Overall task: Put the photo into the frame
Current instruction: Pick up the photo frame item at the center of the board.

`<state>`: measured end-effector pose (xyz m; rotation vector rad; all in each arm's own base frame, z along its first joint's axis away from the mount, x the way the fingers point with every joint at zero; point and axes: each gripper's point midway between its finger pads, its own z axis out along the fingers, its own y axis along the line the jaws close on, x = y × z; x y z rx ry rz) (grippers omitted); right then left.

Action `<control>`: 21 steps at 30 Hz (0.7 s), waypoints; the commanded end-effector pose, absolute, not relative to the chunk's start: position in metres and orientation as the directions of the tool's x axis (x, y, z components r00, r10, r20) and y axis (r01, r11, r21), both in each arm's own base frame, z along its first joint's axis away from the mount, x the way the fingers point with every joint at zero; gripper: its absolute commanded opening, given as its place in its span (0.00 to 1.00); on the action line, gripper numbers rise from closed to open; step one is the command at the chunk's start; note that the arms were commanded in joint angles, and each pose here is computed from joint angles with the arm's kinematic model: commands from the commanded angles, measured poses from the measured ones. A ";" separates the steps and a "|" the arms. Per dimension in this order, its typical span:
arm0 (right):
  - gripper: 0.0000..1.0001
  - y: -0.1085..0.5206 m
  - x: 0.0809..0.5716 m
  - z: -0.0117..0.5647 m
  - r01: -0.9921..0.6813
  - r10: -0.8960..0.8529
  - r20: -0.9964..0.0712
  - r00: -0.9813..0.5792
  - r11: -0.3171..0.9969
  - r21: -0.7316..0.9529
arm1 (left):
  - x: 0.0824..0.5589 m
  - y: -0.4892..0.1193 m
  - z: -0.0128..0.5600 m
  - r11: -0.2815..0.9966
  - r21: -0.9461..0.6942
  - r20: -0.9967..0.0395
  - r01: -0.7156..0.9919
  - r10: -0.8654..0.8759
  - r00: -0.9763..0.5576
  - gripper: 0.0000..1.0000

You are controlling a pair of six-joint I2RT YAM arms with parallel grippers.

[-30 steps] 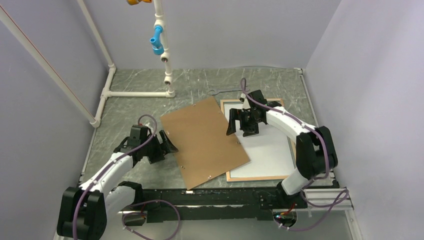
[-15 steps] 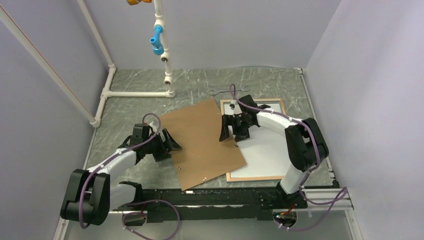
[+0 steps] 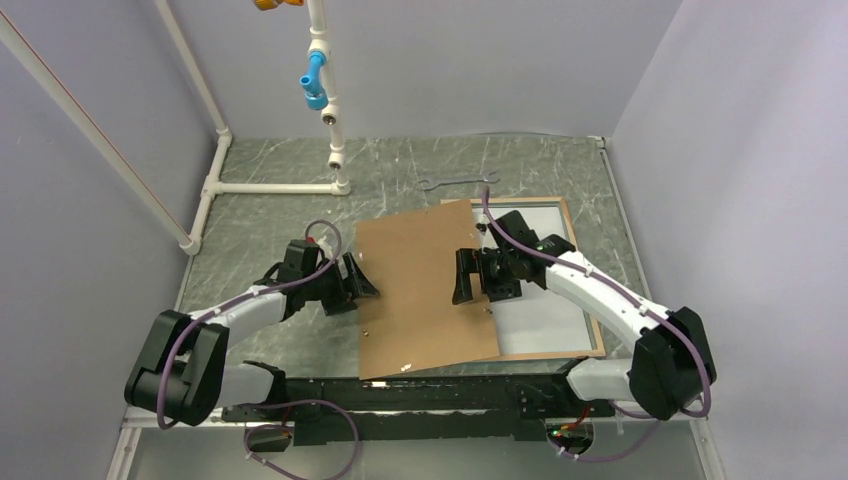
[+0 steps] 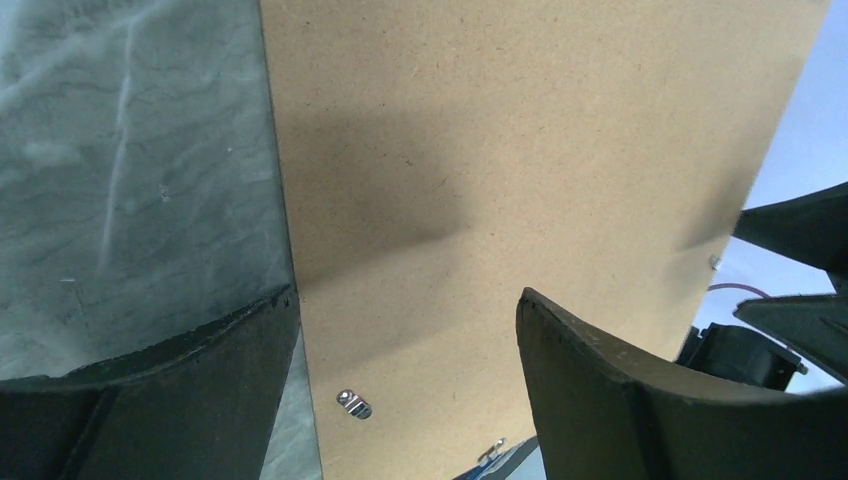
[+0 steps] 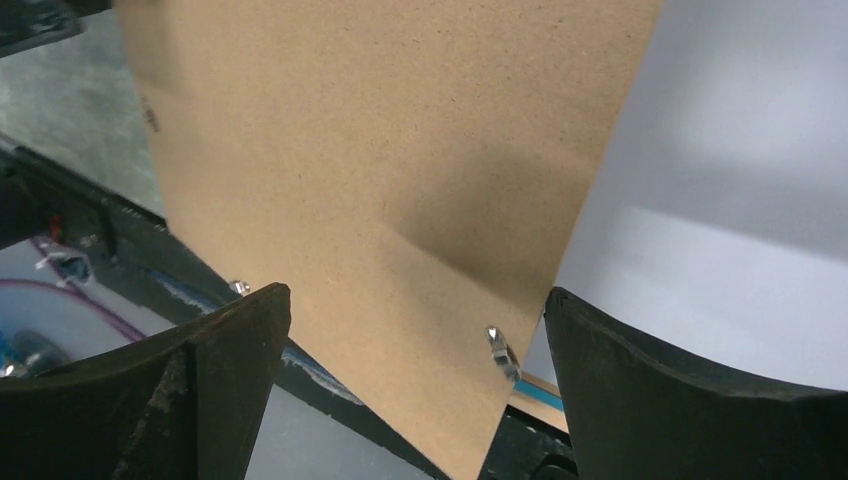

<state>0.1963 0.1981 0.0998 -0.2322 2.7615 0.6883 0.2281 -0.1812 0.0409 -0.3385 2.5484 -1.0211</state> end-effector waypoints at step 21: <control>0.94 0.190 0.271 0.066 -0.132 0.037 -0.242 -0.969 0.755 0.642 | 0.216 -0.174 0.023 0.767 -0.624 -0.198 -0.148 -0.340 -0.919 0.82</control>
